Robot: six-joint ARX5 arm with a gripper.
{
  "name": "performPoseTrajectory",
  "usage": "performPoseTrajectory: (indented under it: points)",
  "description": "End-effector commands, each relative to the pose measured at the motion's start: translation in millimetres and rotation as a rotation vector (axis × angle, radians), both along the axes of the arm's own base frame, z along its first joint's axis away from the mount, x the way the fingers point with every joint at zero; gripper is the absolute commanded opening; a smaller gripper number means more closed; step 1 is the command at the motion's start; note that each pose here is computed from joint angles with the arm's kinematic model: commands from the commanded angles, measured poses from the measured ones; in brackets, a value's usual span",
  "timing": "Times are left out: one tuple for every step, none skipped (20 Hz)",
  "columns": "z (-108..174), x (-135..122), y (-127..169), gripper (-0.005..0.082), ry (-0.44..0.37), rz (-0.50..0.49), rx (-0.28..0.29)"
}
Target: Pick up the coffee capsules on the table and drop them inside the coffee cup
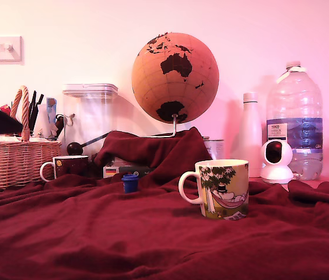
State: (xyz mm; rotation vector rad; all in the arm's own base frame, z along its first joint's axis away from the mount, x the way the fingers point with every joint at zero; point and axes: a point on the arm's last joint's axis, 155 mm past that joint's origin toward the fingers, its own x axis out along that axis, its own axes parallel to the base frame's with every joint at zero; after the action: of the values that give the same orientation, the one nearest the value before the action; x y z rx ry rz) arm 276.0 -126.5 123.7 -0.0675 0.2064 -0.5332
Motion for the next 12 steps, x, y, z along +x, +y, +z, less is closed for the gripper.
performPoseTrajectory:
  points:
    - [0.2, 2.2, -1.5, 0.0607, -0.009, -0.004, 0.008]
    - [-2.1, 3.2, -1.8, 0.0607, -0.008, -0.006, 0.016]
    - [-3.5, 4.7, -2.2, 0.0607, -0.007, -0.006, 0.016]
    - [-4.2, 6.3, -2.6, 0.0607, -0.011, -0.007, 0.020]
    - [-3.1, 8.1, -3.1, 0.0607, -0.020, -0.007, 0.018]
    - [-3.2, 9.6, -3.6, 0.0607, -0.024, -0.007, 0.017]
    - [-3.5, 11.2, -4.0, 0.0607, -0.028, -0.007, 0.016]
    - [-4.5, 12.5, -4.3, 0.0607, -0.029, -0.007, 0.016]
    - [-6.0, 13.9, -4.7, 0.0607, -0.033, -0.009, 0.025]
    - [-8.3, 15.3, -5.1, 0.0607, -0.031, -0.009, 0.026]
    - [-11.0, 16.7, -5.4, 0.0607, -0.030, -0.010, 0.033]
    - [-13.1, 18.1, -5.8, 0.0607, -0.029, -0.010, 0.033]
